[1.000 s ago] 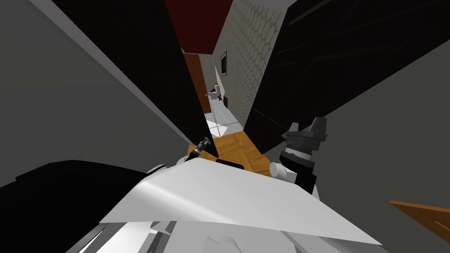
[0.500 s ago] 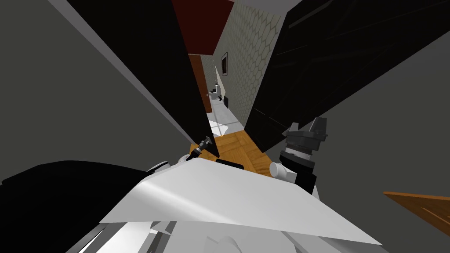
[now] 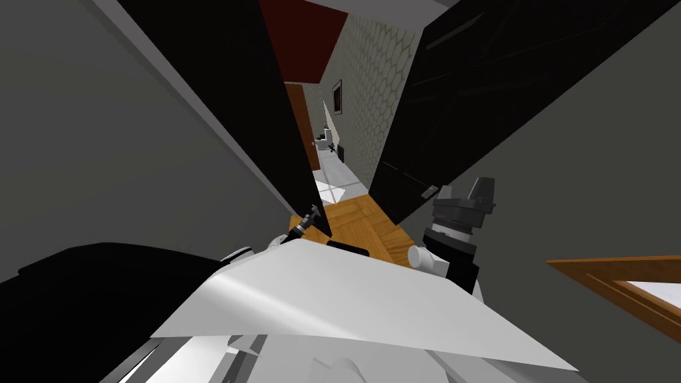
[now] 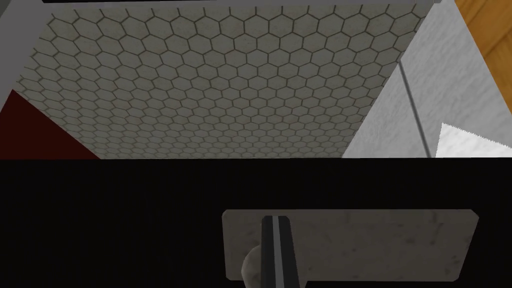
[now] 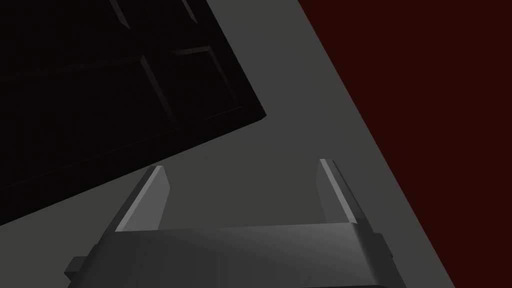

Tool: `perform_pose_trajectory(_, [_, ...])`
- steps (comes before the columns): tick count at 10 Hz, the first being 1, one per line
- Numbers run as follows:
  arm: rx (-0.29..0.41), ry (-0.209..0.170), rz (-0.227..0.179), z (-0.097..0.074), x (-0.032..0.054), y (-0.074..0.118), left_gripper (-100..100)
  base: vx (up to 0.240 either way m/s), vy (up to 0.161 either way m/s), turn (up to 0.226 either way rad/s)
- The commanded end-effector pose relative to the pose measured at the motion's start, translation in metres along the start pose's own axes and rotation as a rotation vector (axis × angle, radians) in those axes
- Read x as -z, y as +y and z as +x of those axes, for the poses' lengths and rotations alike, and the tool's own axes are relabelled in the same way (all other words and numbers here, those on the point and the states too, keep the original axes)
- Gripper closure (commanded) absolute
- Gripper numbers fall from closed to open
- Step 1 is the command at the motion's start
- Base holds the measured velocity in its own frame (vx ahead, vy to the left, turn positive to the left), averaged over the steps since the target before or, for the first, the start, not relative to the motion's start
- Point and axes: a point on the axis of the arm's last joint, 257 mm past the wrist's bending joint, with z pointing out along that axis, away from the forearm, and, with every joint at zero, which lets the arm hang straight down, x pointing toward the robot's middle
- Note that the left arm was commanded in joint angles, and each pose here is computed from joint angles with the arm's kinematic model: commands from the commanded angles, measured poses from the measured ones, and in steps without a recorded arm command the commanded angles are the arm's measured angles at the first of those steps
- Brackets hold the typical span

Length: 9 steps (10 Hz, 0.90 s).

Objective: Pull the door open

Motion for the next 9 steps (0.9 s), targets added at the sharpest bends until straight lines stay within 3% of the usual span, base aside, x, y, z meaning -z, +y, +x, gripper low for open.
perform_pose_trajectory(1, [-0.001, -0.010, 0.002, -0.006, 0.0087, -0.001, -100, -0.226, 0.112, 0.002])
perform_pose_trajectory(4, [-0.003, -0.029, 0.005, -0.018, 0.0255, -0.002, -100, -0.194, 0.119, 0.021])
perform_pose_trajectory(5, [-0.003, -0.026, 0.002, -0.017, 0.0214, -0.001, -100, -0.079, 0.054, -0.003])
perform_pose_trajectory(7, [-0.004, -0.088, 0.009, -0.035, 0.0212, -0.002, -100, 0.083, -0.027, -0.311])
perform_pose_trajectory(9, [-0.003, -0.151, 0.015, -0.053, 0.0215, -0.002, -100, 0.222, -0.048, -0.324])
